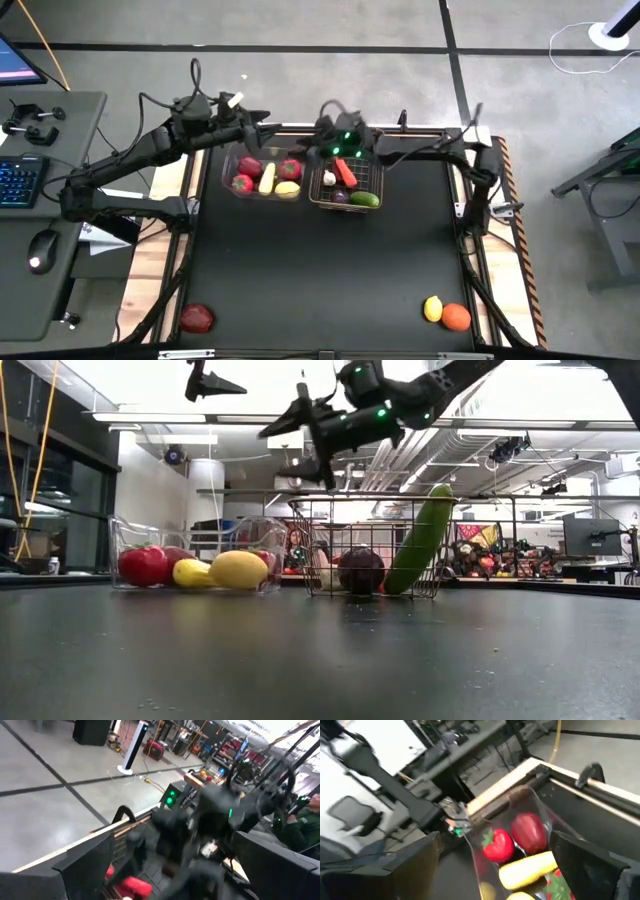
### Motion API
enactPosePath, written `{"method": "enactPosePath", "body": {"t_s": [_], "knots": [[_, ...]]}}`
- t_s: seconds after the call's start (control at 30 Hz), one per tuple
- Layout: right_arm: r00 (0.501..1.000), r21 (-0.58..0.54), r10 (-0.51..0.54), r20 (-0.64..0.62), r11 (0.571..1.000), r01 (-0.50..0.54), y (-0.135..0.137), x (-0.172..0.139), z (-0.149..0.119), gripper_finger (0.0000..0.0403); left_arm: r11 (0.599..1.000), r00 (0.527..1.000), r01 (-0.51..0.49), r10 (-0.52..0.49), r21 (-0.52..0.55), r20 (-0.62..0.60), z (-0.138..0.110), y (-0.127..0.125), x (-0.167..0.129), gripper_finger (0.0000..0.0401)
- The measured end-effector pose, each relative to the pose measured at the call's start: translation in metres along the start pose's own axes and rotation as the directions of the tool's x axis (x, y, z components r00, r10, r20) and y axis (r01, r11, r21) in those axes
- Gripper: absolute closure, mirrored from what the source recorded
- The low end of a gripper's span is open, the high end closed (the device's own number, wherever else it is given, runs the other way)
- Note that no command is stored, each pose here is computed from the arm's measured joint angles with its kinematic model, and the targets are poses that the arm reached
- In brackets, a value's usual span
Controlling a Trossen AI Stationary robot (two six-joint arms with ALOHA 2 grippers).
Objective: Sort produce into baskets
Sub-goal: Put the lemon into the transparent bin
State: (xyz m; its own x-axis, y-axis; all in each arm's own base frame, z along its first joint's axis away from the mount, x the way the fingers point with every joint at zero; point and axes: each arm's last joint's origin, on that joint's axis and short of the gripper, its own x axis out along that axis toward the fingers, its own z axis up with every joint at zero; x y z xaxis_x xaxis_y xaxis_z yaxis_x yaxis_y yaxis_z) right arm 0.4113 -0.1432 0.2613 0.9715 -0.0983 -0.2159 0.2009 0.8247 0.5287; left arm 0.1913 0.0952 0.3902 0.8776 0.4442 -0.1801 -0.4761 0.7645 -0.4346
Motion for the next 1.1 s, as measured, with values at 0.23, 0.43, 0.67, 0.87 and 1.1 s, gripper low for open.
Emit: {"method": "enactPosePath", "body": {"t_s": [0.23, 0.43, 0.67, 0.87, 1.1], "knots": [[0.998, -0.079, -0.048, -0.05, 0.996, 0.044, 0.006, -0.06, 0.044, 0.0036, 1.0, 0.999, -0.008, 0.008, 0.0, -0.031, -0.003, 0.001, 0.0, 0.0007], [0.917, -0.194, -0.336, -0.216, 0.935, 0.297, 0.036, -0.127, 0.04, 0.0036, 1.0, 1.0, -0.007, 0.007, 0.0, -0.028, -0.003, 0.001, 0.0, 0.0007], [0.76, -0.203, -0.53, -0.376, 0.848, 0.49, 0.086, -0.192, -0.019, 0.0036, 1.0, 1.0, -0.007, 0.007, 0.0, -0.028, -0.003, 0.001, 0.0, 0.0007], [0.692, 0.055, -0.528, -0.492, 0.774, 0.63, 0.104, -0.247, -0.09, 0.0036, 1.0, 1.0, -0.007, 0.007, 0.0, -0.028, -0.003, 0.001, 0.0, 0.0007], [0.624, 0.181, -0.336, -0.705, 0.766, 0.616, 0.121, -0.262, -0.162, 0.0036, 1.0, 1.0, -0.007, 0.007, 0.0, -0.028, -0.003, 0.001, 0.0, 0.0007]]}}
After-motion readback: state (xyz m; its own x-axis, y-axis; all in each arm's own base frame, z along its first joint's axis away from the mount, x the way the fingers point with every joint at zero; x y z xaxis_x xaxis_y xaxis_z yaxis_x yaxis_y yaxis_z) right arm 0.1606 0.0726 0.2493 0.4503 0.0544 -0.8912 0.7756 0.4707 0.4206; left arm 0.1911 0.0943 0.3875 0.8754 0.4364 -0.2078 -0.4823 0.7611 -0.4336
